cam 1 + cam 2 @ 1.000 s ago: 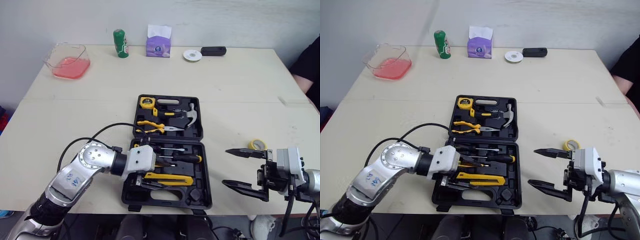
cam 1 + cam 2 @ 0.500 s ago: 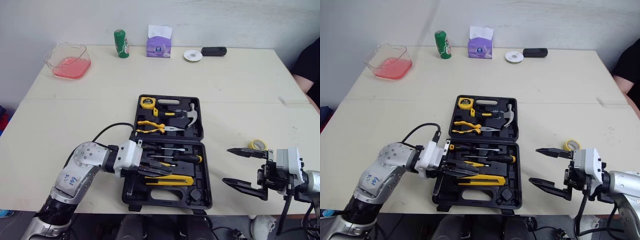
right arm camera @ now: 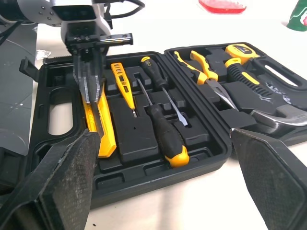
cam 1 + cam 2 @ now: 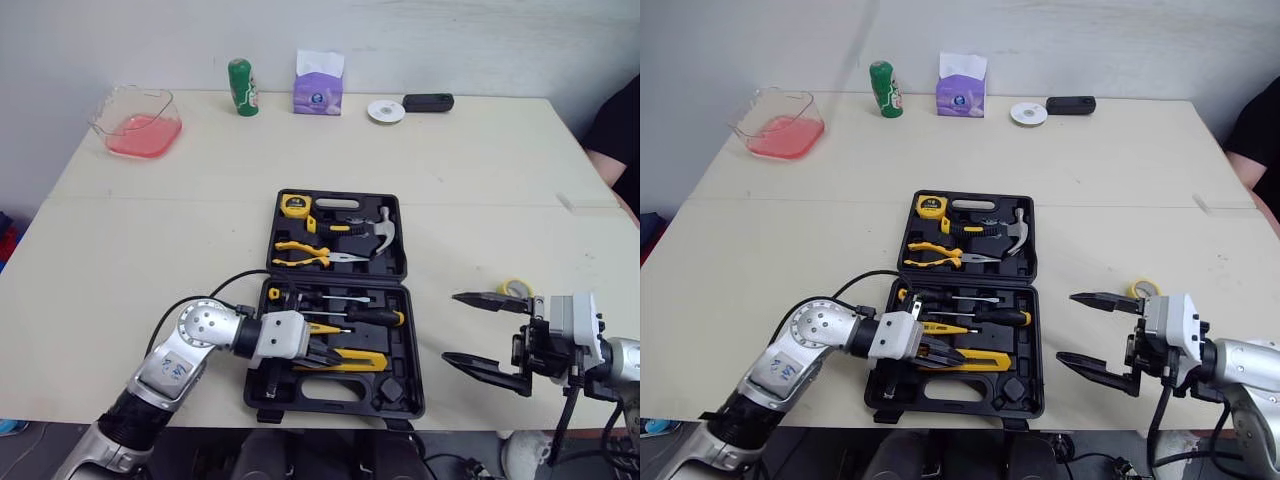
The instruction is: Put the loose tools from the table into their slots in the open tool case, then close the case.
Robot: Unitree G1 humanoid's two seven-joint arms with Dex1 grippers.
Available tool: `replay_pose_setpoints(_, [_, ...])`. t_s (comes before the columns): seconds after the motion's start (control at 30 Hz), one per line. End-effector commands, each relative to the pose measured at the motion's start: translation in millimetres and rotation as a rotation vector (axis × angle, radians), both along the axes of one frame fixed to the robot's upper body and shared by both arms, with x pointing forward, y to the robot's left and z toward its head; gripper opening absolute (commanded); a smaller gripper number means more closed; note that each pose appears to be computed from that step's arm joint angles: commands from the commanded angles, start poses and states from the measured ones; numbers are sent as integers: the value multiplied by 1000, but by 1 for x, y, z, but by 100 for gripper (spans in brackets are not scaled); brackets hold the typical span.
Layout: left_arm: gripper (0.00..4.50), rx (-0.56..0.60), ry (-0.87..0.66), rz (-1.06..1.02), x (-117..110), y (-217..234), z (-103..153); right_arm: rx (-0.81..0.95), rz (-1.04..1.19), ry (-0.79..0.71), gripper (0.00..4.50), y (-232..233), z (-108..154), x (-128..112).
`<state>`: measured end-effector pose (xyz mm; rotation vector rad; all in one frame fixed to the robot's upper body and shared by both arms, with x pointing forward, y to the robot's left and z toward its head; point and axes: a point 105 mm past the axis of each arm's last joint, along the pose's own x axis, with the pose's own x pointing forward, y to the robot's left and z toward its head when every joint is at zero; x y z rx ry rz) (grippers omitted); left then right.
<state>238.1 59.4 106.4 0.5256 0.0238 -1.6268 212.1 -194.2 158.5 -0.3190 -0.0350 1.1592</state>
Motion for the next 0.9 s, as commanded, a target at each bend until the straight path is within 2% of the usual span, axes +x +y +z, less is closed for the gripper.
replay_pose_setpoints(0.03, [2,28,2,28,5,1,-5,7,-2,-31,450,1,5,-1])
replay_pose_setpoints(0.2, [2,81,61,46,10,6,-15,-3,-23,-34,450,-4,7,-2])
replay_pose_setpoints(0.37, [2,141,118,6,-2,8,-30,-1,-56,-38,450,-6,6,-3])
replay_pose_setpoints(0.43, [2,196,142,54,2,13,-41,0,-56,-36,450,-5,5,-4])
replay_pose_setpoints(0.47, [2,253,92,75,7,18,-49,3,-64,-43,450,-5,6,-4])
replay_pose_setpoints(0.53, [2,286,105,102,11,21,-55,2,-75,-49,450,-7,8,-5])
replay_pose_setpoints(0.7, [2,297,153,43,3,19,-57,-4,-91,-49,450,-11,7,-5])
replay_pose_setpoints(0.9, [2,168,90,47,10,11,-39,-8,-112,-58,450,-16,5,-2])
